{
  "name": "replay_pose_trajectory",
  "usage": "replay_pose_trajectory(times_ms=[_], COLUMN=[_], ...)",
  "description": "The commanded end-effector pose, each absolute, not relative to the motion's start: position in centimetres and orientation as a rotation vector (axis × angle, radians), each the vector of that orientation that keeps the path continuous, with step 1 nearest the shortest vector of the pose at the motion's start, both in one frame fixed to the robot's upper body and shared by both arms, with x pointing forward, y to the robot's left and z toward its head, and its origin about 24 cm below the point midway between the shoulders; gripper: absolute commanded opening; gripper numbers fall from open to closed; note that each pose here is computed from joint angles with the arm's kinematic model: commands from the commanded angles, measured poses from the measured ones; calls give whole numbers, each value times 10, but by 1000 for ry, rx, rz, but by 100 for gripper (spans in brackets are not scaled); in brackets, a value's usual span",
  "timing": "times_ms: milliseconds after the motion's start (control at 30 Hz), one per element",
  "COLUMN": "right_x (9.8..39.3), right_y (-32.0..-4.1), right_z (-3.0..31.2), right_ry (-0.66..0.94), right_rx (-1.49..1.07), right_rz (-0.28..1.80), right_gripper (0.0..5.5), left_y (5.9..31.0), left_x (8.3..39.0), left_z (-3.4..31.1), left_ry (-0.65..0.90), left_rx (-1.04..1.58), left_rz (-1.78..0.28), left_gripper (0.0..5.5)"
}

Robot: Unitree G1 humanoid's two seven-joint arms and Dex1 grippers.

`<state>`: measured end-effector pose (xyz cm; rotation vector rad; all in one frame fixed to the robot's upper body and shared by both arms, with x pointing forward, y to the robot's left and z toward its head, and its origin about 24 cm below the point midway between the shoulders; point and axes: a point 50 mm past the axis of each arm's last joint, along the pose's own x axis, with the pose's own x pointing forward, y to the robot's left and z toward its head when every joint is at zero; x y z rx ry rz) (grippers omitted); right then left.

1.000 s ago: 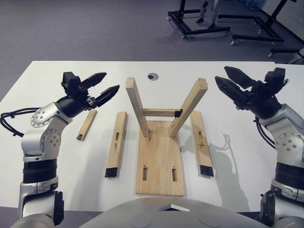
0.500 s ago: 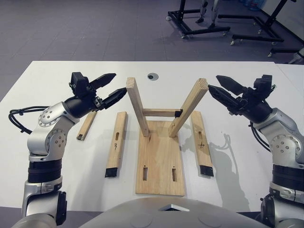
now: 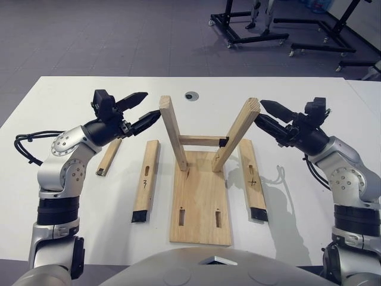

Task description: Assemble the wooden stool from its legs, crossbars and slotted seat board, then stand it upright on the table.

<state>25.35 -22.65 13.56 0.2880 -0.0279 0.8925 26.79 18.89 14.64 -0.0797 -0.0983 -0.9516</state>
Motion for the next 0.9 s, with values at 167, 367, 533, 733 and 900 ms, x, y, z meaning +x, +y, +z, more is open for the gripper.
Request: replay_pose_trajectory(times_ms=[167, 367, 533, 733, 900], right_x=[262, 257, 240, 231, 230], right_y=[-209, -223, -240, -263, -264], right_z=[140, 133, 123, 112, 110], right_ry=[-39, -18, 21, 36, 44], right_rx=[250, 206, 190, 145, 149], right_rz=[977, 908, 812, 602, 547], right_gripper=[400, 400, 400, 400, 400], left_y=[165, 186, 222, 278, 285], left_x=[265, 262, 265, 256, 215], left_z=[146, 143, 149, 130, 68], left_ry=[-99, -74, -66, 107, 396], left_rx=[-67, -37, 53, 143, 107], left_rz=[-1060, -970, -810, -504, -296], left_gripper=[391, 391, 391, 391, 391])
